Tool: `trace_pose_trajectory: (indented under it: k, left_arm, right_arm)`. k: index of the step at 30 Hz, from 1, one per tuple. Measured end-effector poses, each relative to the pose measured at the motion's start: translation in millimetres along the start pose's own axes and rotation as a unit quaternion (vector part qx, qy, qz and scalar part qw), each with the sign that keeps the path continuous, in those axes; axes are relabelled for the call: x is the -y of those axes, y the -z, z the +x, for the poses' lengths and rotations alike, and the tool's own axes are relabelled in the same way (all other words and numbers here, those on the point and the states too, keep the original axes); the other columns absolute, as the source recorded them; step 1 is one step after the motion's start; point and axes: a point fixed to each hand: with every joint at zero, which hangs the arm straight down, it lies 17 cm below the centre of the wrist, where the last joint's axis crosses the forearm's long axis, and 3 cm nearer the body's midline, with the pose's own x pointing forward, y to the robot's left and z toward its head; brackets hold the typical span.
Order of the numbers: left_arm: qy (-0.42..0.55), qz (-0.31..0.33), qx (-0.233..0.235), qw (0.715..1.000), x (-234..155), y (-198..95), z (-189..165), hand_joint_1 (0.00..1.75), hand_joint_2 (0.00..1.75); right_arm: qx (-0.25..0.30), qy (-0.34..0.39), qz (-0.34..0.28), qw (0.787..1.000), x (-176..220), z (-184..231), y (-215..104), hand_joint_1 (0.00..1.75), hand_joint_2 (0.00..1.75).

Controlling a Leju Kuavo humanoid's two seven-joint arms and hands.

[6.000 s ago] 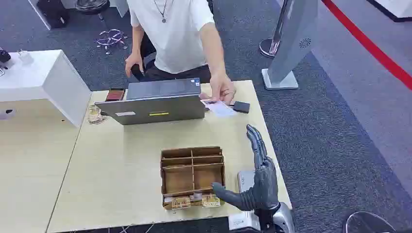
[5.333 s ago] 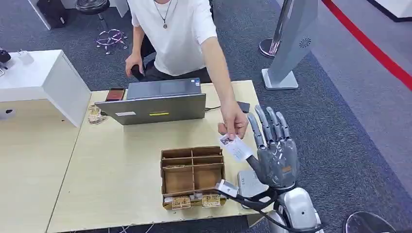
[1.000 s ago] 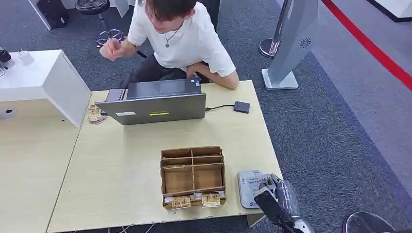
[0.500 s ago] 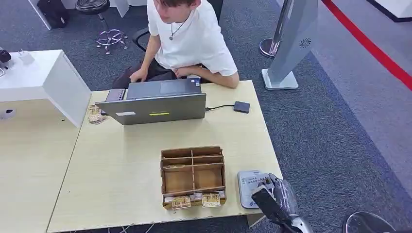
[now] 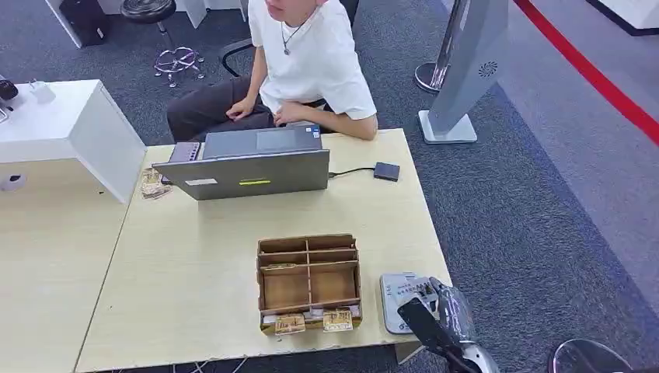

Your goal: Pass the card to the sensor for recognition and then transmit it.

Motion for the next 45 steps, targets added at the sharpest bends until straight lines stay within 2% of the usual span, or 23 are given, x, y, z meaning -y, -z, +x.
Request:
trace_pose_trajectory:
  k: [30, 36, 45]
  left_arm:
    - [0.004, 0.000, -0.001, 1.000, 0, 0, -1, 0.00, 0.00]
    - [0.004, -0.001, -0.002, 1.000, 0, 0, -1, 0.00, 0.00]
    - [0.005, -0.001, -0.002, 1.000, 1, 0, -1, 0.00, 0.00]
  right_arm:
    - [-0.027, -0.037, 0.008, 0.999, -13, -25, 16, 1.75, 1.75]
    - [-0.004, -0.033, -0.026, 0.999, -1, -11, 16, 1.75, 1.75]
    - [0.070, -0.036, -0.118, 0.990, 45, 42, 16, 1.75, 1.75]
